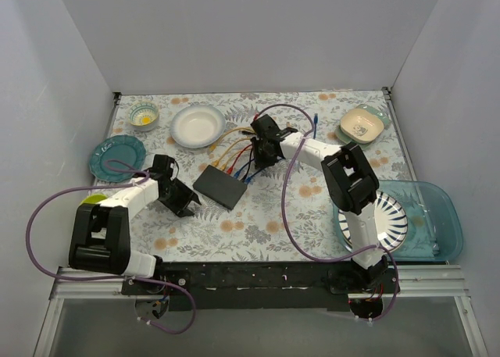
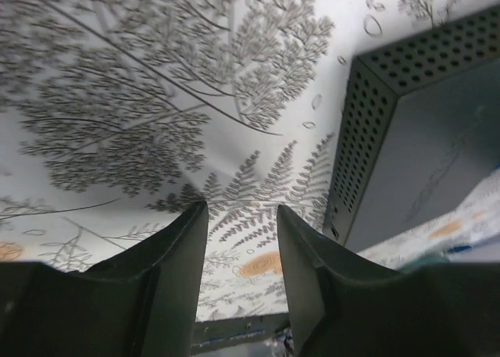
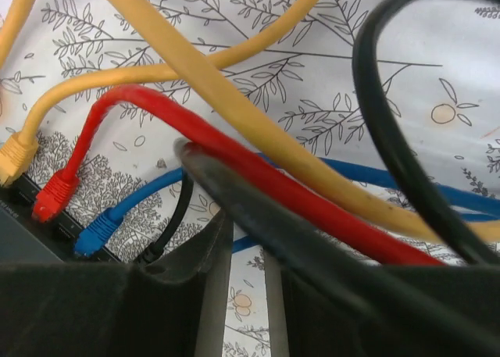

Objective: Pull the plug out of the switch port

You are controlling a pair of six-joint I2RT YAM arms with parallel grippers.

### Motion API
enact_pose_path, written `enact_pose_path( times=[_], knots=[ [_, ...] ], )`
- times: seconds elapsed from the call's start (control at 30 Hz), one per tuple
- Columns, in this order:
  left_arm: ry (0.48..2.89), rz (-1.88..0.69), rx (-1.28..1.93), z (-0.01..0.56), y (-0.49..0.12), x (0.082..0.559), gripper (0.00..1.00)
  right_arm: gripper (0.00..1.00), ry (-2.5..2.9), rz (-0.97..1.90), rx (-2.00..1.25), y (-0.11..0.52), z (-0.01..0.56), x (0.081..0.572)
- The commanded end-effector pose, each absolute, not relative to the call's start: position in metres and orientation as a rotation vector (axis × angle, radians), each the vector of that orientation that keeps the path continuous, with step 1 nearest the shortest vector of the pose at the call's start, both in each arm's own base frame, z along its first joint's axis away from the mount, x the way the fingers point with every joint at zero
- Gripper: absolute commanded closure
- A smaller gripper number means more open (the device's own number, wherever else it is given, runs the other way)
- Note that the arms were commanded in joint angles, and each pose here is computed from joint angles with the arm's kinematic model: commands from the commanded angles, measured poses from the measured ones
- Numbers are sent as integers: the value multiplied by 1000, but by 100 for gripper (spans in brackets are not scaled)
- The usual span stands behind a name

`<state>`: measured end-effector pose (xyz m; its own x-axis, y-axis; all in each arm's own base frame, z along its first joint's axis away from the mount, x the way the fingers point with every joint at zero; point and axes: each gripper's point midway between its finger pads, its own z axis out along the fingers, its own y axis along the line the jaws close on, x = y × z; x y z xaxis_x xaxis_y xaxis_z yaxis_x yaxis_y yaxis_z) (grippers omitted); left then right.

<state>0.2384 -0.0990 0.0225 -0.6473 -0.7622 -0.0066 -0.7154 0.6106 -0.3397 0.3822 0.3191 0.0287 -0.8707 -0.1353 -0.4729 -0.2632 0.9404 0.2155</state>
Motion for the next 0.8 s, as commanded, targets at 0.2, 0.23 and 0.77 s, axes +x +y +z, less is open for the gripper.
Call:
enact_pose_path(
  times=[0.2, 0.23, 0.77],
  knots=[
    [2786, -647, -1132, 9, -128, 246, 61, 74, 2742, 398, -408, 310, 15, 326],
    [2776, -650, -1121, 12, -128, 252, 60, 74, 2757, 389, -448, 310, 10, 311],
    [2764, -711, -1007, 16, -147, 329, 51, 73, 2656, 671, -848, 379, 57, 201]
  ],
)
